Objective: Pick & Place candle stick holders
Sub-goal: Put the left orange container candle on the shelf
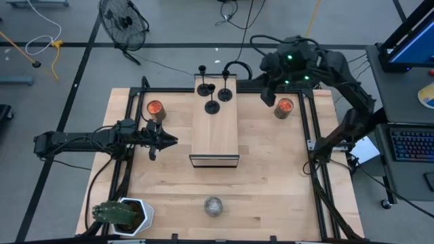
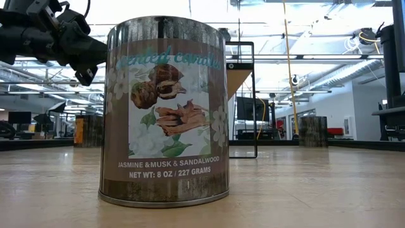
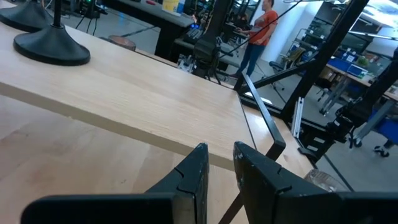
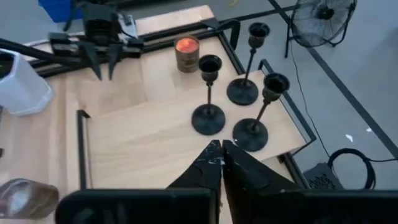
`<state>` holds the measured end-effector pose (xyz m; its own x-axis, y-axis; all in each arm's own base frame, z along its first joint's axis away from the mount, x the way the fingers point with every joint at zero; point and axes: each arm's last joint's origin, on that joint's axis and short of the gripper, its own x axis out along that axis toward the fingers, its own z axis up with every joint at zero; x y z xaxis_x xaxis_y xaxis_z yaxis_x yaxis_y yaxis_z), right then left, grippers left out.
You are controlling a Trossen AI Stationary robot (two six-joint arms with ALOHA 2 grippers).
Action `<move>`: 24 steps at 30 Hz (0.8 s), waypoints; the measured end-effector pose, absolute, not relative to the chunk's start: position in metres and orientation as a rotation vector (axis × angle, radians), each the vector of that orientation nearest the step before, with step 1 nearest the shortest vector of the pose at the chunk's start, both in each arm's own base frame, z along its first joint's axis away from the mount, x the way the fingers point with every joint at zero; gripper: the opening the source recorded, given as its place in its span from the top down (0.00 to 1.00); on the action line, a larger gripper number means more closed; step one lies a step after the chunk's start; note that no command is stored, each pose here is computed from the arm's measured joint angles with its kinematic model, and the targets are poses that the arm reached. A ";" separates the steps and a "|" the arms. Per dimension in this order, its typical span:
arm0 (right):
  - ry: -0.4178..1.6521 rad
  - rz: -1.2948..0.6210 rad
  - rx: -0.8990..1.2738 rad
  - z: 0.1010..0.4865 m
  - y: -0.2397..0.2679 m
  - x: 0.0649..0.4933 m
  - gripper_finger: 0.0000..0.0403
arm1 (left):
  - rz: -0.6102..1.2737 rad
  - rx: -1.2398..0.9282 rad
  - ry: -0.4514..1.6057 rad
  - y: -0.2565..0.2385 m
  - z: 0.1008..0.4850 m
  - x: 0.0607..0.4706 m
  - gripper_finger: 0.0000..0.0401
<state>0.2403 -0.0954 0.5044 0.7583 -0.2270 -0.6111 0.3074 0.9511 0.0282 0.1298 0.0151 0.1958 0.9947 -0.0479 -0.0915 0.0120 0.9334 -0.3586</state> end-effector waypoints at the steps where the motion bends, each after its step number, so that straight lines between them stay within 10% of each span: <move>1: 0.645 -0.290 0.130 0.506 -0.093 0.237 0.99 | -0.031 -0.364 0.098 0.015 0.196 0.130 0.80; 24: 0.402 -0.342 0.189 0.438 -0.048 0.173 1.00 | 0.171 -0.461 -0.196 0.022 0.219 0.129 0.80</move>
<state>0.1732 -0.0484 0.4378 0.8641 -0.2872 -0.4133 0.3615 0.9255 0.1126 0.1286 0.0224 0.2192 0.9669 0.2072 0.1489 -0.1187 0.8819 -0.4562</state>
